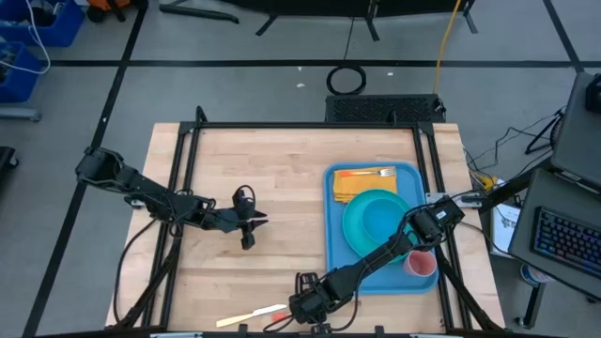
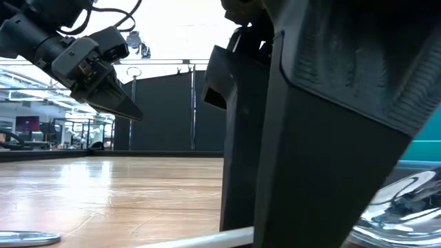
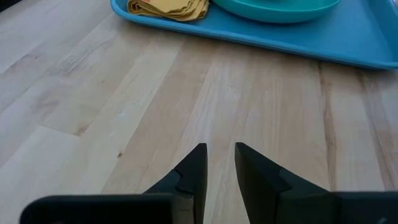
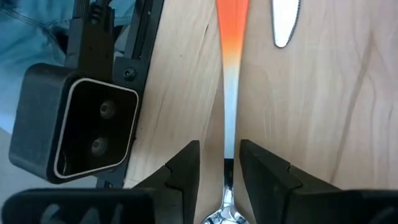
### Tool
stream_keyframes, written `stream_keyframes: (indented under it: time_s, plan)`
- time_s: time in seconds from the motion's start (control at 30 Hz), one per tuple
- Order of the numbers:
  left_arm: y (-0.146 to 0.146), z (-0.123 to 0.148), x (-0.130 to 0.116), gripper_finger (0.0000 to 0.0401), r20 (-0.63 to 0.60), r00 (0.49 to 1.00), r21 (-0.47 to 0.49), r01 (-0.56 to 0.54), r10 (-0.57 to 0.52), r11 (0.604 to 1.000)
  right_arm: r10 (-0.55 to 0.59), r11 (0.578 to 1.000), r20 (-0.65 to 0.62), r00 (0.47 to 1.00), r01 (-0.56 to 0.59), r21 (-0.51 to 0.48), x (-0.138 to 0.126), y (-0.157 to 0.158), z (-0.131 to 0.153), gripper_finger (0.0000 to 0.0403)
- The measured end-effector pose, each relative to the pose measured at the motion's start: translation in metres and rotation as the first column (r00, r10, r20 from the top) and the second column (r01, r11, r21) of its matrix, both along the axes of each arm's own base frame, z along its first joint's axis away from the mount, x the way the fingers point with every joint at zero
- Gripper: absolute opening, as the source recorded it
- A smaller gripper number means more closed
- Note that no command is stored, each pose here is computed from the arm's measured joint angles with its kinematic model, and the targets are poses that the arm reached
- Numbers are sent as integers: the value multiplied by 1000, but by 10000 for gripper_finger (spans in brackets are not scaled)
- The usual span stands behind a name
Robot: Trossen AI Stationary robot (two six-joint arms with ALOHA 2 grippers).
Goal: Set up tray
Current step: Put the orange spoon on the napkin to the left of the blue plate
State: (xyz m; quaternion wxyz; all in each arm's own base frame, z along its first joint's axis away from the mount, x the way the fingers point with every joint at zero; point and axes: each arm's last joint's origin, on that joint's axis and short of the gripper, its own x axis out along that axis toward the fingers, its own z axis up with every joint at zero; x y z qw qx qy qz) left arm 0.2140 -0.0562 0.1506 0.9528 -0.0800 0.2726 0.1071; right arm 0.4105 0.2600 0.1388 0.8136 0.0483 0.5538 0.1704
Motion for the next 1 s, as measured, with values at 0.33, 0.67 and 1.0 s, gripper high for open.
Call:
stream_keyframes:
  time_s: [0.33, 0.67, 1.0]
  plan:
    - [0, 0, 0, 86, 4, 1000, -2, 1, -1, 1000, -16, 999, -25, 1000, 16, 31, 3, -5, -1, 50]
    - [0, 0, 0, 86, 4, 1000, -1, 0, 0, 1000, -14, 999, -32, 999, 16, 51, 4, -5, -1, 10]
    - [0, 0, 0, 86, 4, 1000, -2, 0, 0, 1000, -54, 997, -15, 998, 55, 49, 6, -7, 2, 3]
